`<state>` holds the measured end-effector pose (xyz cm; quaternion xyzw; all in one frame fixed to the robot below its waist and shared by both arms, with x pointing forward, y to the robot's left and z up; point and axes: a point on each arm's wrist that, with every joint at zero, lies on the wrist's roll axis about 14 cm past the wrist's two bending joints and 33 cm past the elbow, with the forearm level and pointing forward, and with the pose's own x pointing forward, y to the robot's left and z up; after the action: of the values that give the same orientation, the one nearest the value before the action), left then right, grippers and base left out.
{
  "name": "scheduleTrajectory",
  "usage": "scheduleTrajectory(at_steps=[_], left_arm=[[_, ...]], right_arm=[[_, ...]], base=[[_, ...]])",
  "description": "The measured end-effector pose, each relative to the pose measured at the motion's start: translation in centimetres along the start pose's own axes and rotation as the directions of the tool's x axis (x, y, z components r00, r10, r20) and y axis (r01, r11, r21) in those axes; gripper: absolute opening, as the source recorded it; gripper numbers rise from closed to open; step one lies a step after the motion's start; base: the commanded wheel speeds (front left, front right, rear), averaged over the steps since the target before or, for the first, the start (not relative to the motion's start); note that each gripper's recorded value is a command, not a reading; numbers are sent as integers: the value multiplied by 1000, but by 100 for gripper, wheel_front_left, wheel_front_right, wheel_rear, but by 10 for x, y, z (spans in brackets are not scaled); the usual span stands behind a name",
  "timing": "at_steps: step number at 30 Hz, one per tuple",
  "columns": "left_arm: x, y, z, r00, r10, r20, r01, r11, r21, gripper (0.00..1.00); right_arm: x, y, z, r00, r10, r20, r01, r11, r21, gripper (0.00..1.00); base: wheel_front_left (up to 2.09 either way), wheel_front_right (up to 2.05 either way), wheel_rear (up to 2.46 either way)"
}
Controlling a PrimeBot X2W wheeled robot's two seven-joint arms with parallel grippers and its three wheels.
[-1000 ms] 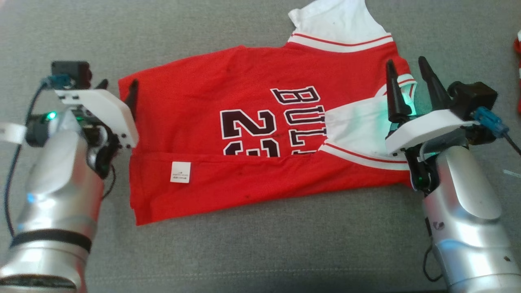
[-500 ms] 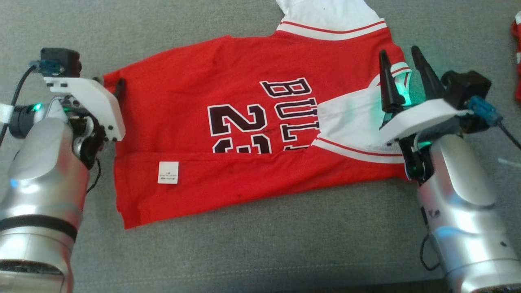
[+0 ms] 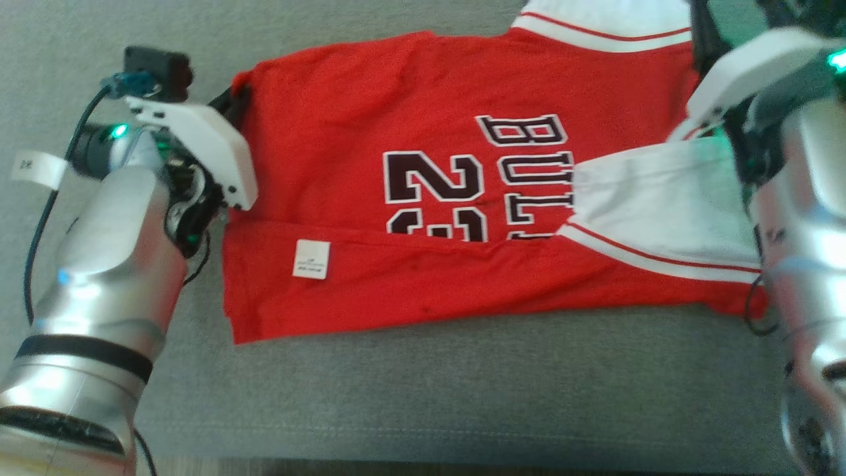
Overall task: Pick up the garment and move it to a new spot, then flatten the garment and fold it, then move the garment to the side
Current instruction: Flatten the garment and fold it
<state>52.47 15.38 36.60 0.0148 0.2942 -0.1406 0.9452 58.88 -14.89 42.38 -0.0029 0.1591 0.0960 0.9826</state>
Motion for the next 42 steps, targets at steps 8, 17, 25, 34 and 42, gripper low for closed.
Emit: scheduleTrajectory(at_steps=[8,17,25,34,42], left_arm=[[-4,3,15,995,-14,94,13,1000,12,0],[-6,5,22,989,-17,149,16,1000,8,0],[-2,4,18,988,-24,155,25,1000,-6,0],[1,13,44,964,-4,267,7,1000,-9,0],[1,20,70,938,14,345,-9,1000,-15,0]], right_arm=[[46,5,5,995,11,-97,-17,998,-62,100],[80,5,-15,977,-3,-214,-17,996,-91,100],[98,16,-39,949,7,-316,-50,991,-127,17],[104,-9,-11,985,-38,-171,13,989,-146,0],[99,-27,37,996,-77,41,81,991,-103,0]], base=[[0,0,0],[0,0,0],[0,0,0],[0,0,0],[0,0,0]])
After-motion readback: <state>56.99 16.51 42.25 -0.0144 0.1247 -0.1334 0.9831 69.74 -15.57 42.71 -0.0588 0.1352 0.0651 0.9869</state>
